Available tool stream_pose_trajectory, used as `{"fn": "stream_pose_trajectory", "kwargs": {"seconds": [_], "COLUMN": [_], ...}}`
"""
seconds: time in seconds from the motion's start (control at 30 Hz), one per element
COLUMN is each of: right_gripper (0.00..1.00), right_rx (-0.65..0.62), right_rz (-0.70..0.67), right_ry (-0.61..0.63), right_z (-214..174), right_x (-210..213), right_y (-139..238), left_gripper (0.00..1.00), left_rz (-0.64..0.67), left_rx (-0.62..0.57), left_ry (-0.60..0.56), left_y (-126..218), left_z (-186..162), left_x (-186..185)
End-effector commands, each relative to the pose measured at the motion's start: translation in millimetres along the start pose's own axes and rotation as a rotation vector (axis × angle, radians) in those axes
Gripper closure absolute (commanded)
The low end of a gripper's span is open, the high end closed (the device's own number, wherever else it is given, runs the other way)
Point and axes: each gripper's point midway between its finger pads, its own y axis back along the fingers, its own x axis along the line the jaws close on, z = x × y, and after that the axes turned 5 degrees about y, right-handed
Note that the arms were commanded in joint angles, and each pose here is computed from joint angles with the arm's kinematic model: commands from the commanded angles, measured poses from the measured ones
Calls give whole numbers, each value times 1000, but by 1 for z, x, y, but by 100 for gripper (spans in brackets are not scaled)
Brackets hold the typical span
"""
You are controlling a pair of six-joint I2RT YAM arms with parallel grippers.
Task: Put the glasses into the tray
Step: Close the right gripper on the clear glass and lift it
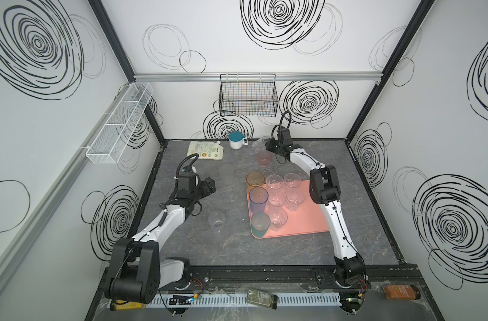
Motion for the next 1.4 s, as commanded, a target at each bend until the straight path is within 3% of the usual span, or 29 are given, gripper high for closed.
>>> {"fn": "stream_pose_trajectory", "kwargs": {"seconds": [0.0, 0.13, 0.6, 0.77, 0.87, 1.2, 1.37], "right_gripper": [75, 82, 88, 87, 79, 35, 29], "right_rx": [-46, -68, -186, -151, -137, -132, -147], "right_rz": [36, 47, 61, 57, 77, 158, 184], "right_ry": [-2, -14, -43, -59, -69, -36, -40], "right_z": [19, 30, 73, 63, 56, 53, 53], "right_x": [22, 25, 12, 3, 8, 40, 43], "right_y": [19, 27, 107, 99, 91, 34, 9], "left_gripper": [13, 12, 11, 11, 10, 10, 10], "left_rz": [-39, -37, 3, 13, 12, -13, -11], "left_rx": [-48, -48, -81, -83, -85, -84, -94], "left_ry": [8, 4, -35, -62, -69, -111, -102], "left_y": [1, 0, 4, 5, 5, 3, 2], "left_z": [17, 17, 21, 18, 17, 8, 10], "left_x": [-10, -10, -7, -9, -10, -22, -27]}}
